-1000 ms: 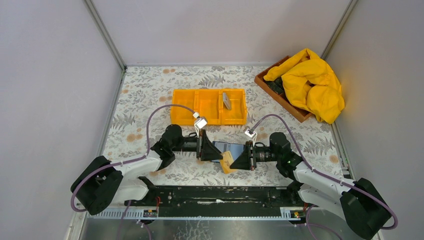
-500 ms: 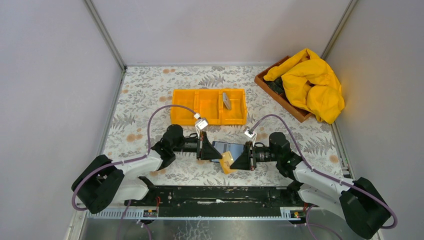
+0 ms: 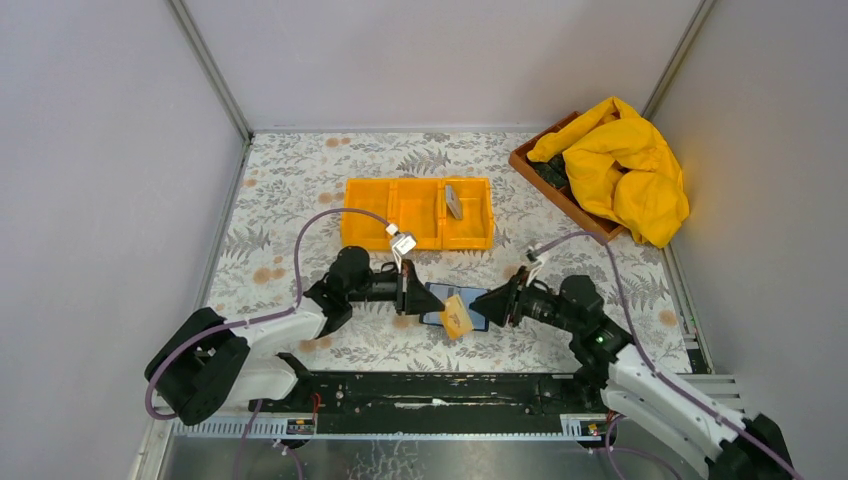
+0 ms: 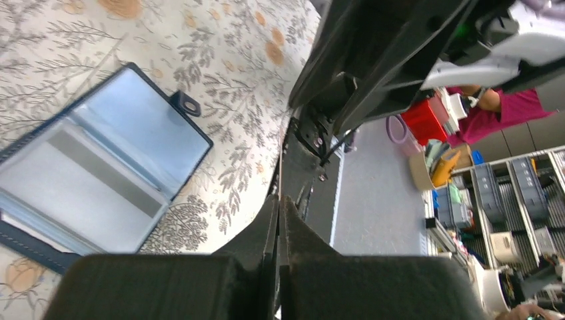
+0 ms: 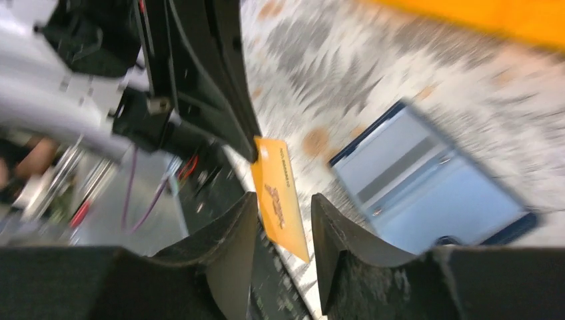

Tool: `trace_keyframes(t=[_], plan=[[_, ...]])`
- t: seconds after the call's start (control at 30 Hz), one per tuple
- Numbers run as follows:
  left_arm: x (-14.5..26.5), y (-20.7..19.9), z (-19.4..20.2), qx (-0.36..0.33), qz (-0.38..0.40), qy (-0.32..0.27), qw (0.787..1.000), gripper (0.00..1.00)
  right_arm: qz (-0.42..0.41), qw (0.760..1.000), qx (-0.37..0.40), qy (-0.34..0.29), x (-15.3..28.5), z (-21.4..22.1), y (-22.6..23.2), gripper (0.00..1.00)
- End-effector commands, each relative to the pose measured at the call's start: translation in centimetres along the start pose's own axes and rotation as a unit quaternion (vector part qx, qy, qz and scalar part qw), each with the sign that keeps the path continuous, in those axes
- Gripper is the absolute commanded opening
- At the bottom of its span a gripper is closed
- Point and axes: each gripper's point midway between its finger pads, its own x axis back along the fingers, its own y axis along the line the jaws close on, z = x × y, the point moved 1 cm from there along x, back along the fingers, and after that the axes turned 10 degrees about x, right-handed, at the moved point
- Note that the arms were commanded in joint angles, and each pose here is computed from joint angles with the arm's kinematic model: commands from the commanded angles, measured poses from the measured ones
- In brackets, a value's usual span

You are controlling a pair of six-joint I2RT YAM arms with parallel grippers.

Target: Take the credit cards out of the card holder

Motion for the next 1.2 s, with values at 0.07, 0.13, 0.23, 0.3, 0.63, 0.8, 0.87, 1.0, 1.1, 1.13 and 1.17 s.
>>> trace_keyframes(t=[0.07,0.13,0.23,0.3,0.63,0.8,0.87,1.0,1.1,1.13,1.17], plan=[[-0.9,1.3,-5.1,-0.011,-0.072,-0.076,0.994,0.0,0.277,0.953,0.018,-0.118,4.2,-3.7,-7.6,0.42],[-1.1,1.2,-7.2,-0.022,-0.088,-0.106,0.99,0.0,0.319,0.941,0.014,-0.111,5.2,-2.9,-8.9,0.42],[-1.3,2.2,-10.3,-0.011,-0.138,-0.159,0.977,0.0,0.351,0.931,0.001,-0.095,5.7,-1.4,-10.3,0.41],[-1.4,3.4,-12.0,-0.002,-0.18,-0.183,0.967,0.0,0.36,0.929,-0.003,-0.088,5.8,-0.6,-10.8,0.4],[-3.5,5.8,-21.7,-0.021,-0.288,-0.268,0.919,0.0,0.424,0.905,0.008,-0.041,6.5,1.5,-13.5,0.36],[-4.6,7.7,-25.1,-0.032,-0.334,-0.29,0.896,0.0,0.424,0.904,0.009,-0.048,6.7,1.5,-13.5,0.36],[-4.9,8.6,-25.7,-0.034,-0.357,-0.288,0.888,0.0,0.424,0.904,0.009,-0.048,6.7,1.5,-13.6,0.36],[-4.9,10.4,-26.5,-0.03,-0.394,-0.299,0.868,0.0,0.425,0.904,0.009,-0.04,6.6,1.7,-13.6,0.36],[-4.5,11.0,-26.8,-0.038,-0.412,-0.324,0.851,0.0,0.423,0.905,0.009,-0.038,6.4,1.8,-13.6,0.36],[-4.4,11.2,-26.8,-0.042,-0.417,-0.331,0.846,0.0,0.423,0.905,0.01,-0.037,6.4,1.8,-13.6,0.36],[-4.4,11.3,-26.9,-0.045,-0.419,-0.336,0.842,0.0,0.422,0.906,0.01,-0.037,6.4,1.8,-13.6,0.36]])
